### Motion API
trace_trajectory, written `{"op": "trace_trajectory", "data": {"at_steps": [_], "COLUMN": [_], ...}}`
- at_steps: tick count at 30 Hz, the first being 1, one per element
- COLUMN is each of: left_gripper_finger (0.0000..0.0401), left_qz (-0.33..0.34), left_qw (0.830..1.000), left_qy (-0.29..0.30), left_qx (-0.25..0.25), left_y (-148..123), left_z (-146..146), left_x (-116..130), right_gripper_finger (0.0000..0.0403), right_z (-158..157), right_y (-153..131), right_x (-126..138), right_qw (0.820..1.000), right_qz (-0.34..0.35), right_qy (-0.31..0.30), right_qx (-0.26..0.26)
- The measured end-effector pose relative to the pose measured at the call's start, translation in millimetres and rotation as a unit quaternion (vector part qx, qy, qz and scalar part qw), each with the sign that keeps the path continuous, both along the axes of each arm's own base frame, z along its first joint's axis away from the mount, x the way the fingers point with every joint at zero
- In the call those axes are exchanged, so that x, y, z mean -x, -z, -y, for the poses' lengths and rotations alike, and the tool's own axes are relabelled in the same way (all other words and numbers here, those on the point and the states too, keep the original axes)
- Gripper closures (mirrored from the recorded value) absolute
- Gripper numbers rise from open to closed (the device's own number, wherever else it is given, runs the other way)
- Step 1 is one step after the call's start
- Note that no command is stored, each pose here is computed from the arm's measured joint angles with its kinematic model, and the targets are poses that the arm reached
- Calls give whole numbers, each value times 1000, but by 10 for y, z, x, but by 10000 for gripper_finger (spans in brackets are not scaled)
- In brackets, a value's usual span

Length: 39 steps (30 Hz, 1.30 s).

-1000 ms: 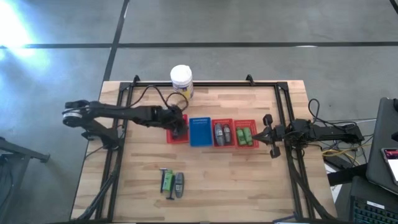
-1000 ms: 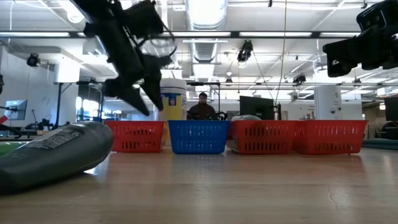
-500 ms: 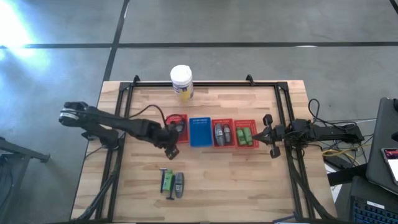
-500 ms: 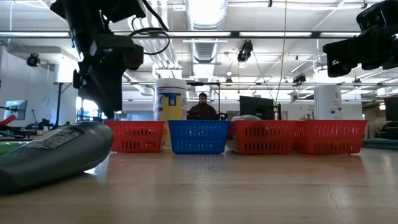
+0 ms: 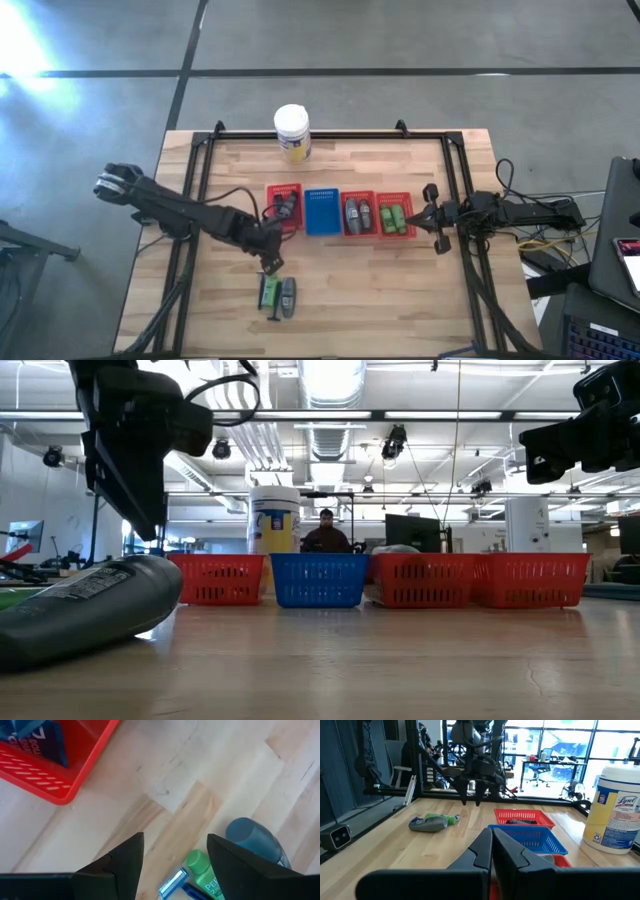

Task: Pick & Place Travel size toiletries
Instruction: Put the left blue razor into the blue bin

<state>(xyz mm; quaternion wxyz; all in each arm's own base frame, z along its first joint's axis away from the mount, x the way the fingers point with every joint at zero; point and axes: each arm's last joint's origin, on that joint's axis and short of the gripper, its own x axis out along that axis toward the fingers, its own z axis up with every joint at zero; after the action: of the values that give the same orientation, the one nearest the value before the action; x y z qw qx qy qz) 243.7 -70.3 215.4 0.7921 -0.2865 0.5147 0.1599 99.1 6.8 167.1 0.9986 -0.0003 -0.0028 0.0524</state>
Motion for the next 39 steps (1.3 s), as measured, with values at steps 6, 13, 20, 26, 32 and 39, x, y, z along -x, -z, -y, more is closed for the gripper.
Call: {"op": "trace_trajectory", "data": {"at_steps": [6, 13, 20, 26, 32, 39], "left_gripper_finger": [179, 179, 179, 179, 179, 179], "left_qz": [2, 5, 11, 3, -24, -78], "left_qw": [1000, 1000, 998, 996, 997, 992], "left_qy": [1, 8, 51, 86, 60, -22], "left_qx": [-5, -18, -32, -11, 31, 98], "left_y": [1, 0, -4, 6, 94, 285], "left_z": [45, 42, 58, 133, 162, 187], "left_x": [14, 13, 8, 31, 57, 181], "right_gripper_finger": [394, 394, 394, 394, 394, 394], "right_z": [0, 0, 0, 0, 0, 0], "right_y": [0, 0, 0, 0, 0, 0], "right_x": [0, 0, 0, 0, 0, 0], "right_qw": [1000, 1000, 1000, 1000, 1000, 1000], "right_qz": [0, 0, 0, 0, 0, 0], "right_qy": [0, 0, 0, 0, 0, 0], "right_qx": [0, 0, 0, 0, 0, 0]}}
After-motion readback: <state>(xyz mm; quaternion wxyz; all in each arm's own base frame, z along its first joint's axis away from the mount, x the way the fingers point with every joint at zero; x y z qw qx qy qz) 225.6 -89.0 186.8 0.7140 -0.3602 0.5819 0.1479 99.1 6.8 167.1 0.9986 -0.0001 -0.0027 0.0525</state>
